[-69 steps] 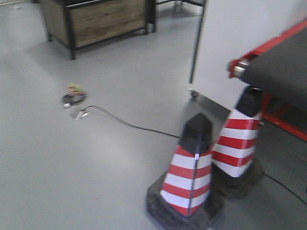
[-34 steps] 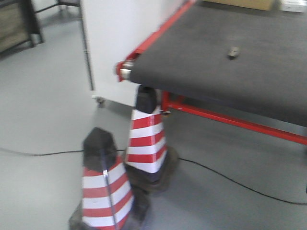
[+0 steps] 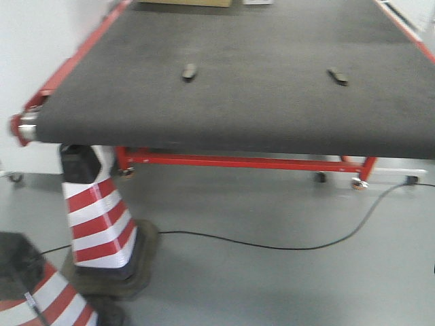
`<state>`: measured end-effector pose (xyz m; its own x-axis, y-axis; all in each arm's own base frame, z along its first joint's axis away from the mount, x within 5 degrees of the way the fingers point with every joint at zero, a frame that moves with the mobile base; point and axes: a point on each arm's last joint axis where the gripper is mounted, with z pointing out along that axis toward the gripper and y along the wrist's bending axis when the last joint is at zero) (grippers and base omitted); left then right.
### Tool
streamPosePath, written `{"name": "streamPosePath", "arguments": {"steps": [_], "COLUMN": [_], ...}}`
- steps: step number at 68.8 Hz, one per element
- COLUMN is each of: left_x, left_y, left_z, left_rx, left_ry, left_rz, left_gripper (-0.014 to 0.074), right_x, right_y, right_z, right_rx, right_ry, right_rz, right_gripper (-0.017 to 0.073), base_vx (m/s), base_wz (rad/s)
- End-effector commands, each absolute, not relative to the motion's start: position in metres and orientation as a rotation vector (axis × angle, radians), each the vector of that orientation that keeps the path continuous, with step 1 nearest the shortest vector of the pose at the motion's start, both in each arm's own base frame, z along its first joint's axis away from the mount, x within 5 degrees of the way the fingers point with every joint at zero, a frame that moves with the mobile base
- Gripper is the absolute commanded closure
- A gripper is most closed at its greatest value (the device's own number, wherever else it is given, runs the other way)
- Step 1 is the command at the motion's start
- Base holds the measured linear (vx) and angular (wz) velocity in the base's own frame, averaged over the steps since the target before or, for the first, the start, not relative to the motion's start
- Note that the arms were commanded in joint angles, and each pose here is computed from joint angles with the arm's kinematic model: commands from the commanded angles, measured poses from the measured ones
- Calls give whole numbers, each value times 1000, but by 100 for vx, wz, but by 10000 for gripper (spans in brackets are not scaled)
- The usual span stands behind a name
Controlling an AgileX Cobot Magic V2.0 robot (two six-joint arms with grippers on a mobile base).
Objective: Move and align brake pads A on conveyor
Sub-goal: 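Turn the base past the cones to face the conveyor belt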
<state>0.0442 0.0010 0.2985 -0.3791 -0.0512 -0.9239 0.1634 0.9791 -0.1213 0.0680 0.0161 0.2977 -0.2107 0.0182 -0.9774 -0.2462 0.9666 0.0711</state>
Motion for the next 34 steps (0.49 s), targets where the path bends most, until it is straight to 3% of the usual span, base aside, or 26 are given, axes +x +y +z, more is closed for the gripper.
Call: {"name": "streamPosePath", "arguments": {"steps": [1, 34], "left_x": [46, 46], "left_y": [-1, -1], "left_z": [313, 313], "left_rx": [100, 100], "left_ry": [1848, 1848], "left_rz": [-254, -254], "left_gripper": [600, 600], "right_x": [68, 68], "right_y": [17, 17], "right_z": [316, 316], "right_rx": [-187, -187], "right_ry": [1645, 1645], "right_rz": [249, 249], "right_gripper": [566, 566], "base_vx": [9, 16], "base_wz": [-42, -28]}}
